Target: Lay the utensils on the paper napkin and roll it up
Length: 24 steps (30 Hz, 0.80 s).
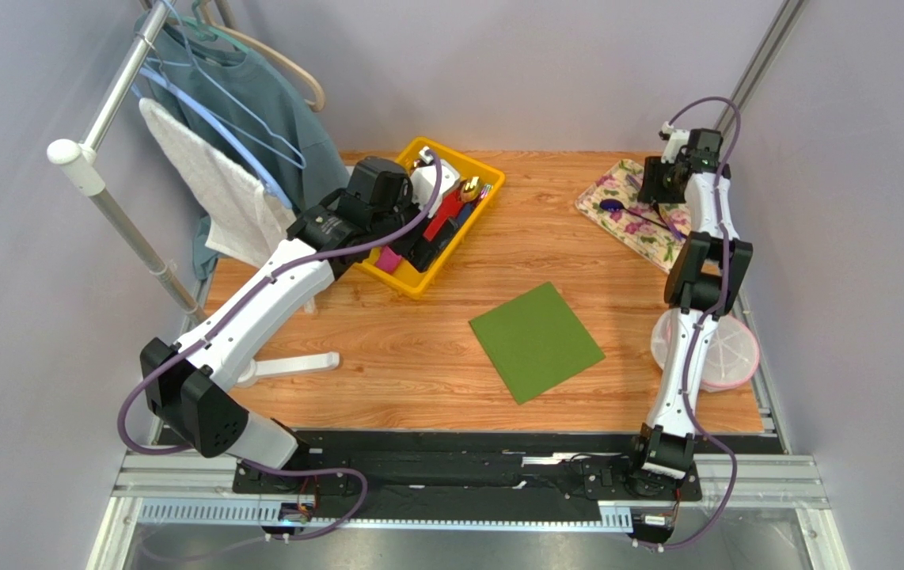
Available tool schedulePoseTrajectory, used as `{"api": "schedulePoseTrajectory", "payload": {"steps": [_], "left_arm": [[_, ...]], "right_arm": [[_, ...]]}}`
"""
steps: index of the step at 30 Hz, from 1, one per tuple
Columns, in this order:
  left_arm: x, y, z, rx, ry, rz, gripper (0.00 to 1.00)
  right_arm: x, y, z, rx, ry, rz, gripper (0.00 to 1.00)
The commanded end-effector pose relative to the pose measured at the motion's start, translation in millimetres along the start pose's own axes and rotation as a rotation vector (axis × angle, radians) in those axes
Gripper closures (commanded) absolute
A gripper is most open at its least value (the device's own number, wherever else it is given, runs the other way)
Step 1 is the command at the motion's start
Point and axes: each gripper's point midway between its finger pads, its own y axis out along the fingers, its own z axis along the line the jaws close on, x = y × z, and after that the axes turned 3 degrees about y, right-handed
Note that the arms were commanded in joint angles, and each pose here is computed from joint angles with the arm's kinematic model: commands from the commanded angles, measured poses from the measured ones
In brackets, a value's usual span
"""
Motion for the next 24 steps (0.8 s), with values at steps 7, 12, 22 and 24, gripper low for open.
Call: {"api": "schedulePoseTrajectory", "payload": {"steps": [7,12,22,24], "left_arm": [[13.3,-6.4,6.6,0.03,-0.001,-0.022,0.01],[12.4,-5.9,5.7,0.028,0.0,-0.018,0.01],[10.2,-1.2,7.7,0.036,-0.001,0.002,0.01],[11.9,-1.4,7.9,0.035,-0.002,0.0,0.01]], "right_arm": [[-49.1,-18.5,36.9,0.14,0.063,0.2,0.67],[-59.5,-18.7,24.6,0.064,-0.01,0.243,0.68],[-80.7,-4.7,25.4,-0.048,-0.213,0.334,0.67],[-82.4,-2.9,26.2,-0.047,-0.211,0.337,0.67]]}}
